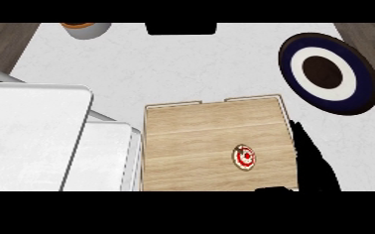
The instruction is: Pick the cupcake from the tray and place it in the plate
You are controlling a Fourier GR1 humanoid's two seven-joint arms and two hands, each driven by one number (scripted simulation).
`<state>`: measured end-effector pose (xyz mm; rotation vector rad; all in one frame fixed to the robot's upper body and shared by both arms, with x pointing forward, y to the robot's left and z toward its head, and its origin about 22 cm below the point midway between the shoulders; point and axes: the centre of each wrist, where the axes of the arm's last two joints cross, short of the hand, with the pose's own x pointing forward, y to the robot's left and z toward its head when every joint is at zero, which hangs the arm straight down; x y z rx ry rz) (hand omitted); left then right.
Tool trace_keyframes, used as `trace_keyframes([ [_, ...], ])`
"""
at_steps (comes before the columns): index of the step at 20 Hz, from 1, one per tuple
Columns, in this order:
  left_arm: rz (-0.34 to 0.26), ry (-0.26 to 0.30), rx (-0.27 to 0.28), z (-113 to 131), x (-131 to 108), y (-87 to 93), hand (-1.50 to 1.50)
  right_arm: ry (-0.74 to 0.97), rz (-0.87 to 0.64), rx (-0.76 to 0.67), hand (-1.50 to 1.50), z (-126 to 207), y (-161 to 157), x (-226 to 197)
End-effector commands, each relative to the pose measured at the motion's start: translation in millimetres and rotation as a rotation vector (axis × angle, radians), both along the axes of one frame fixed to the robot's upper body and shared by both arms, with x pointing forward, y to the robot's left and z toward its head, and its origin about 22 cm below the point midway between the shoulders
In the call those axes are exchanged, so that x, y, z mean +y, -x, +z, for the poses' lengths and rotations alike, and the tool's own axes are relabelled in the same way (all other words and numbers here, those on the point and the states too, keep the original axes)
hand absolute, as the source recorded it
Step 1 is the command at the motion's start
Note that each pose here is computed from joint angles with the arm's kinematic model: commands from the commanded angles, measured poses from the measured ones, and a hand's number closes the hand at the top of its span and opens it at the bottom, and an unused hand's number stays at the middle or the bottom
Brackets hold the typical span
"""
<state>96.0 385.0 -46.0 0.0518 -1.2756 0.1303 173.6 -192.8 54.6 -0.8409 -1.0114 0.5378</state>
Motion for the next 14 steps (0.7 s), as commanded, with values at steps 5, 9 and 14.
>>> trace_keyframes([
  [5,-0.115,-0.03,0.014,11,-70,-74.0,0.0,0.0,-0.053,0.079,-1.5,-5,-14,36],
  [9,-0.104,-0.014,0.021,10,-75,-75.3,0.0,0.017,-0.059,0.124,-1.5,-22,-22,41],
  [14,-0.124,-0.025,0.018,18,-70,-79.3,0.0,0.118,0.046,0.15,1.5,-37,-25,55],
])
